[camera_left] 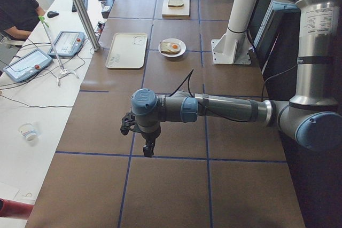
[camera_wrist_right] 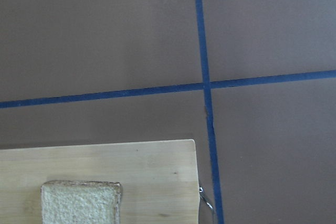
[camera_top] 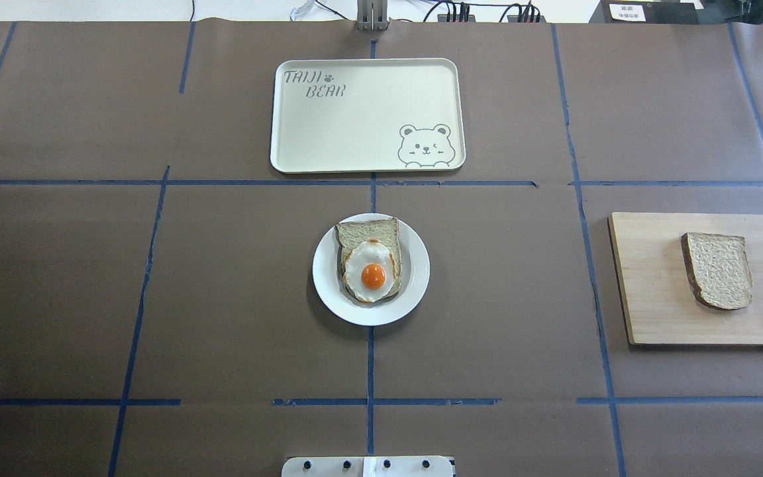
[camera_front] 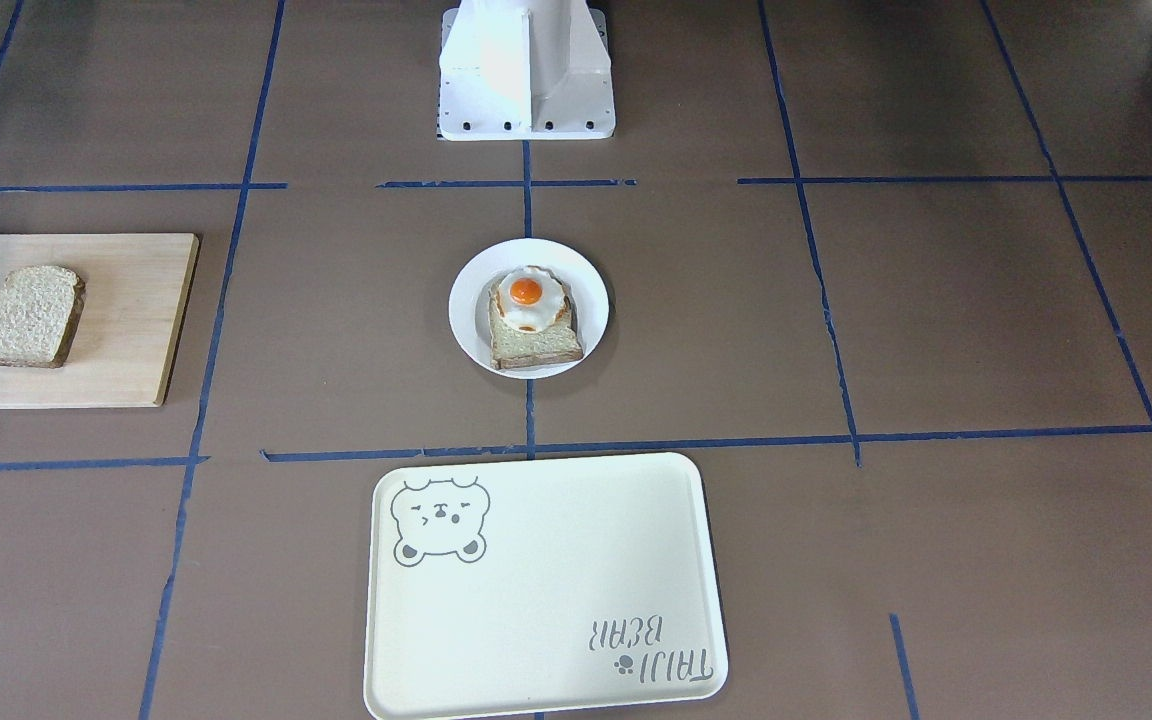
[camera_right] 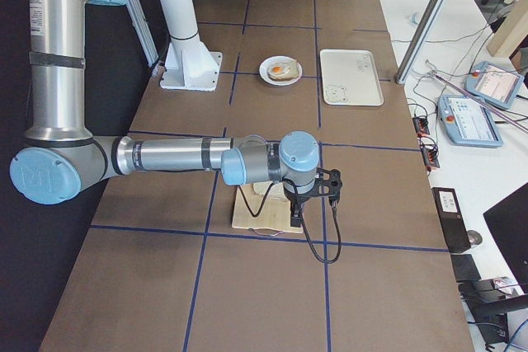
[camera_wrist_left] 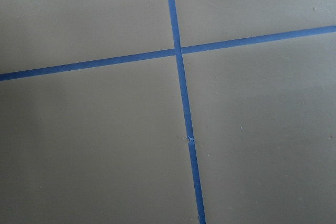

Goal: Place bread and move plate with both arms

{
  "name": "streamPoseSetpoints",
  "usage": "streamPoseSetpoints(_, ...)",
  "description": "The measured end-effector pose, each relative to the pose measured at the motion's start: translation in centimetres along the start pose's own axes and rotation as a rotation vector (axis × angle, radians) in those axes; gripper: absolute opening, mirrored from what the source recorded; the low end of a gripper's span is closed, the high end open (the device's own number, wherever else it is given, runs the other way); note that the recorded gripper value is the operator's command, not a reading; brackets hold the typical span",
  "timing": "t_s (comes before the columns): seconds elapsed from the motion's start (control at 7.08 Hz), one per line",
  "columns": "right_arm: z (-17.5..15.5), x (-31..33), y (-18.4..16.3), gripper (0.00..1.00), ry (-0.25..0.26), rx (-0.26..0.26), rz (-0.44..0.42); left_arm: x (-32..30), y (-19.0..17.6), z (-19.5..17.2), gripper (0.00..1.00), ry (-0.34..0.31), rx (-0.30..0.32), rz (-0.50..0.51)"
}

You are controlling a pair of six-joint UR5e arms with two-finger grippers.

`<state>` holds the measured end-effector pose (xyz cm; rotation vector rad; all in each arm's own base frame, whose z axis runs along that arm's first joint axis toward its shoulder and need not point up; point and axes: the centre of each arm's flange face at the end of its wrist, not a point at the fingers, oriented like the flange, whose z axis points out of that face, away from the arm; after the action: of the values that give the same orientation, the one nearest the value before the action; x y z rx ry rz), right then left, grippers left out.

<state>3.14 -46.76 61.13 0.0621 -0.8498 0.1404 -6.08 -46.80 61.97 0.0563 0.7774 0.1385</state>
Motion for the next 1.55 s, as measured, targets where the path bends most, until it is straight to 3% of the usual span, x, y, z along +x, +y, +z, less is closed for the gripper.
streamPoseSetpoints(0.42, 6.8, -5.6, 4.4, 0.99, -0.042, 0.033, 0.073, 0.3, -0.1, -0.3, 1.0, 0.0, 0.006, 0.005)
streamPoseSetpoints(0.85, 12.4, -7.6, 7.6, 1.0, -0.006, -0.033, 0.064, 0.3, -0.1, -0.3, 1.0, 0.0, 0.006, 0.004)
streamPoseSetpoints(1.55, 15.8, -8.8, 8.4, 1.0, 0.02, -0.087, 0.044, 0.4, 0.0, -0.5, 1.0, -0.001, 0.008, 0.006)
